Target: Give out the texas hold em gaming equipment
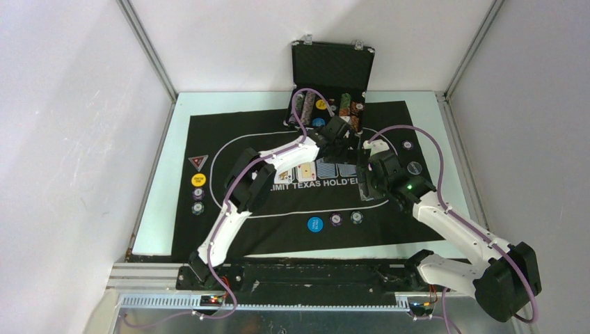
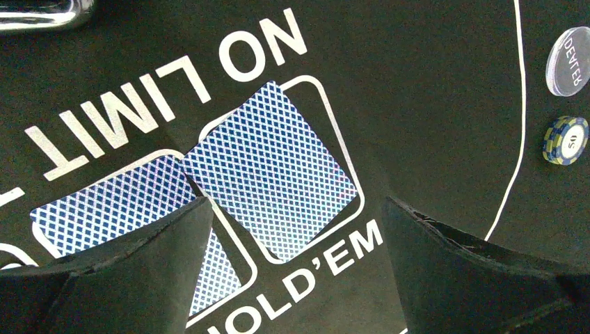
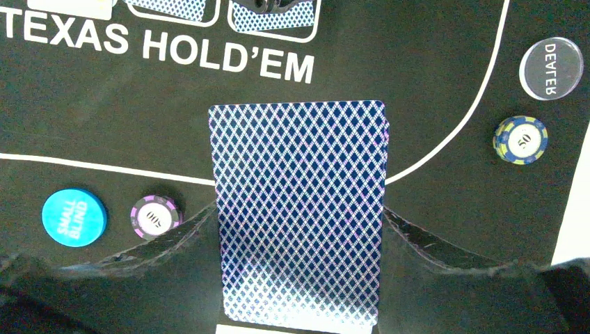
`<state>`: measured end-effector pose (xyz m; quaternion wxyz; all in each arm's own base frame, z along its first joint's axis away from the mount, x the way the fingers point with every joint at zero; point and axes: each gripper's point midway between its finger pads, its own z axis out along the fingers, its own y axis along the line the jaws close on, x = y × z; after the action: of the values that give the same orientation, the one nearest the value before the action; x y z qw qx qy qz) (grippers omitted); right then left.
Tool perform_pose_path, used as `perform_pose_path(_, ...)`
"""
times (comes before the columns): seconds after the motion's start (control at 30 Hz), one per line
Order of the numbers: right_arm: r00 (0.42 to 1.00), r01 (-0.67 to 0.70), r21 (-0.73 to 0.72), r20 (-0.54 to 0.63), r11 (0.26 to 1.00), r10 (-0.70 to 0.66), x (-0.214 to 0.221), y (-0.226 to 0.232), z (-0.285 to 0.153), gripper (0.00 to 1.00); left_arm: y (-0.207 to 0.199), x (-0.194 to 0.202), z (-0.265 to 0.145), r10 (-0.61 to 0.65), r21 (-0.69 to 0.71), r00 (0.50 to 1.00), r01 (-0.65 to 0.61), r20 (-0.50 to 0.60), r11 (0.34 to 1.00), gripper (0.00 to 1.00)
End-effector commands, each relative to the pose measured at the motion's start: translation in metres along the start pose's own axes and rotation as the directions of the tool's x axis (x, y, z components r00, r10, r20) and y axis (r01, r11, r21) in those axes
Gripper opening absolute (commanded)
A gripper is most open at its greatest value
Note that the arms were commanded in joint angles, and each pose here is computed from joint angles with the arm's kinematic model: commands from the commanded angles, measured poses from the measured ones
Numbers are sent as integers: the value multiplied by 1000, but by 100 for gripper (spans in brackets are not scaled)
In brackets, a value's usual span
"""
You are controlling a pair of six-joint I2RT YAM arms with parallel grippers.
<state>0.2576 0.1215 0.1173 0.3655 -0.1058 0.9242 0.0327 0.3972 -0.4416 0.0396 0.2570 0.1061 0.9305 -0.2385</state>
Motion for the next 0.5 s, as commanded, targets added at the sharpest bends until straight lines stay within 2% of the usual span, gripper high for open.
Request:
perform_pose_path(0.0, 997, -31, 8, 67, 999, 30, -18, -1, -1, 0, -2, -4, 0, 0, -25, 1000, 0, 2, 1000, 100)
perform_pose_path(0.47, 997, -32, 9, 67, 999, 31, -18, -2, -1, 0, -3, -8, 11, 0, -26, 1000, 0, 0, 1000, 100)
